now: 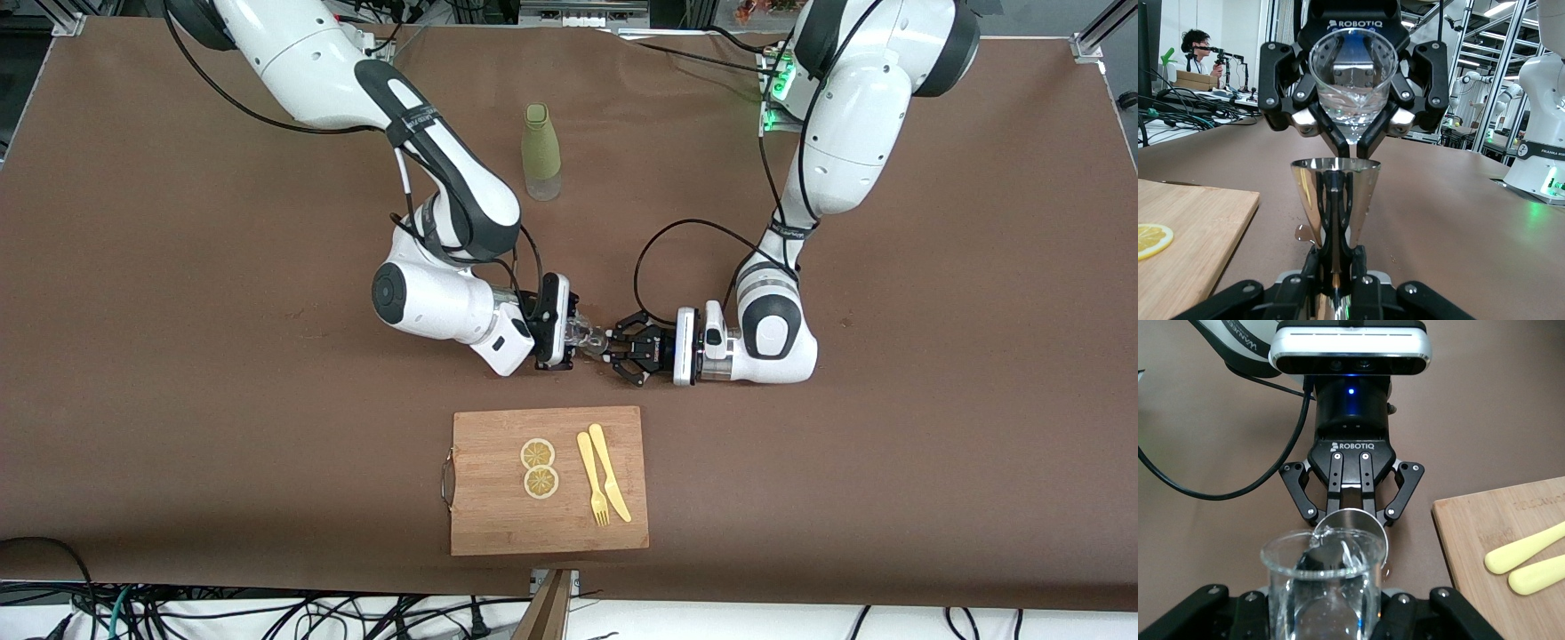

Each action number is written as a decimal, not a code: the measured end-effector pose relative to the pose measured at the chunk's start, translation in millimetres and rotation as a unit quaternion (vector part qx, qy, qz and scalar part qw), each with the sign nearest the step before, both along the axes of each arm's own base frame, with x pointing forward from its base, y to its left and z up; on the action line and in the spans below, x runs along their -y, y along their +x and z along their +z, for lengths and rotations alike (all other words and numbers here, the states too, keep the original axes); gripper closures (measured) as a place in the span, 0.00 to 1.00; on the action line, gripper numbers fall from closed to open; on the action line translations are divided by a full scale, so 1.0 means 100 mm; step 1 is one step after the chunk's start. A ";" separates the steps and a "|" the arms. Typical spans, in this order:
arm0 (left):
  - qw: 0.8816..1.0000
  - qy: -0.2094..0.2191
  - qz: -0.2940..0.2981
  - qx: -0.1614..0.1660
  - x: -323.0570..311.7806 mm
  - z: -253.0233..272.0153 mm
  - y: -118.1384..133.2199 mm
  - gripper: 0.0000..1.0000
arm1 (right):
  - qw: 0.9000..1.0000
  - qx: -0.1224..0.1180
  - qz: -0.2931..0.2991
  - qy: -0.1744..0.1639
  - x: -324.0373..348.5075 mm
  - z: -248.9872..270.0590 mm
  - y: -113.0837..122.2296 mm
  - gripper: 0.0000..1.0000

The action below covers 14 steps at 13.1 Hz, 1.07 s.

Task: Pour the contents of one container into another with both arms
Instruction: 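Tilt the glass with the right gripper, pouring liquid into the jigger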

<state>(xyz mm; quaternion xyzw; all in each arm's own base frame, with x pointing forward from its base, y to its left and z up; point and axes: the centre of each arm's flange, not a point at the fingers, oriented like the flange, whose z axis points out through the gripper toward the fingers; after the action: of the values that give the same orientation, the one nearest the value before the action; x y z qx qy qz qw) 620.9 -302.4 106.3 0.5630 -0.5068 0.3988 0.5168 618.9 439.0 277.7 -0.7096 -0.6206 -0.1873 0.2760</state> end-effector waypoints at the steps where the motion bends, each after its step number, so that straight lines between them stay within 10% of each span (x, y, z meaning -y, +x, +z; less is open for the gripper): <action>1: 1.000 0.000 0.000 0.000 0.00 -0.01 0.00 0.79 | 1.000 0.002 0.002 -0.003 -0.01 0.00 -0.01 0.86; 14: 1.000 0.002 0.000 -0.003 0.01 -0.02 -0.01 0.79 | 1.000 0.010 0.008 -0.026 -0.03 0.00 -0.02 0.86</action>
<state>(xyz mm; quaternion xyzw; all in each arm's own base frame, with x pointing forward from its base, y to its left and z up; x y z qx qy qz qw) 620.3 -303.0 104.0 0.5651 -0.5059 0.3967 0.5170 616.6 442.1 277.6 -0.7095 -0.6337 -0.1764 0.2526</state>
